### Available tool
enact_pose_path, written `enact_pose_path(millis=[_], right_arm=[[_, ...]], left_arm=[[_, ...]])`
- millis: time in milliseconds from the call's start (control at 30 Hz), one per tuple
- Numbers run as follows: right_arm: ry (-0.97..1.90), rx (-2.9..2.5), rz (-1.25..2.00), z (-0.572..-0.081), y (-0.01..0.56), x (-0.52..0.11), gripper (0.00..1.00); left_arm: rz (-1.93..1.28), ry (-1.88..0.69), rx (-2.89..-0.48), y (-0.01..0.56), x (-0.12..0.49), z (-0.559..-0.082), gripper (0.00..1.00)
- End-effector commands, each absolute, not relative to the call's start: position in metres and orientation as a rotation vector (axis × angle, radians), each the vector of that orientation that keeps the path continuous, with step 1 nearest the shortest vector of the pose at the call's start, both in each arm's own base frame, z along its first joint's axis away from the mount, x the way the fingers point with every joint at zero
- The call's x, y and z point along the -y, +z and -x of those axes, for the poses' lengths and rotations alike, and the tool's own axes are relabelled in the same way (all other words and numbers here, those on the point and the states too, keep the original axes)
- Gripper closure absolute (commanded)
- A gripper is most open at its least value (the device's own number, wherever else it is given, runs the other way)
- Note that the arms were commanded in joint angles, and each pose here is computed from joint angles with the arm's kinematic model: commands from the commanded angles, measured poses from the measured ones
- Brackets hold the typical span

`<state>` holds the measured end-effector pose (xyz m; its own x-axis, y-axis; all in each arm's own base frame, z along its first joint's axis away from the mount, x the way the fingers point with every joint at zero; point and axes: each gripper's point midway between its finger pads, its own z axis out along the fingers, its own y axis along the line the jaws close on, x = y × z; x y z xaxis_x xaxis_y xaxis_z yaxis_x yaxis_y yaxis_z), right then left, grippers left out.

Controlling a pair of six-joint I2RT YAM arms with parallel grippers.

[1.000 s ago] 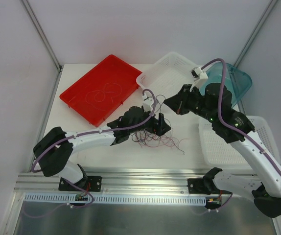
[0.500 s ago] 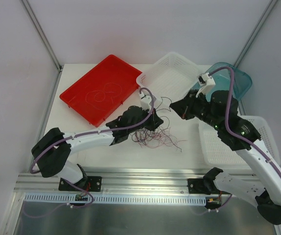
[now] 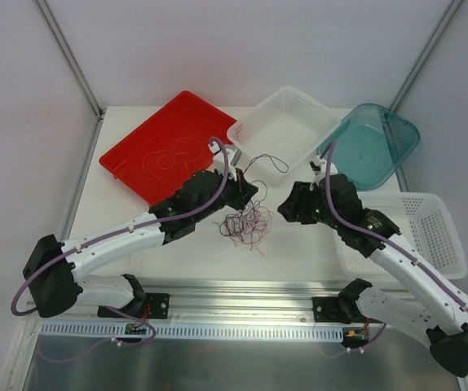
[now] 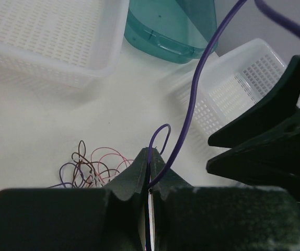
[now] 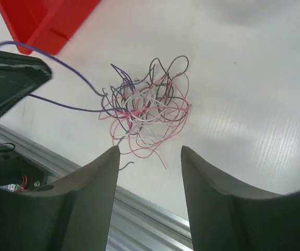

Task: Untangle the cables

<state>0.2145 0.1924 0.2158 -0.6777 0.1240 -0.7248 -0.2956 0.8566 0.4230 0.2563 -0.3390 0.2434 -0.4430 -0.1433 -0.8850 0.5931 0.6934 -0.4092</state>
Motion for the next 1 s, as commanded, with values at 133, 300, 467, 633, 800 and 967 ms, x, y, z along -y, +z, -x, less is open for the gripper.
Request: enact_pose_path(millis=[133,300,467,633,800,967], right_arm=[[0.85,-2.16,0.021,-0.239,0.199,-0.233,0.48],[0.932,-2.157,-0.128,-0.254,0.173,-0.25,0.48],[0.902,-2.221,-0.184,-0.256,0.136,-0.26,0.49],[0.885,-2.333,-0.184,-0.241,0.09,-0.269,0.64],[0.806,-2.424,-0.205,-0.222,0.051,-0.252,0.83],[0.695,-2.503,-0.227,-0.208,0.023,-0.231,0.98]], left_arm=[[-0.32,-0.864,-1.806,0.271,0.328,-0.259,1.0],[-0.315,-0.855,-1.793,0.278,0.322,-0.257,1.0],[-0.31,-0.83,-1.772,0.287,0.317,-0.26,1.0],[-0.301,-0.786,-1.732,0.307,0.305,-0.269,1.0],[-0.267,-0.728,-1.649,0.348,0.28,-0.285,1.0],[-0.222,-0.65,-1.553,0.398,0.245,-0.302,1.0]])
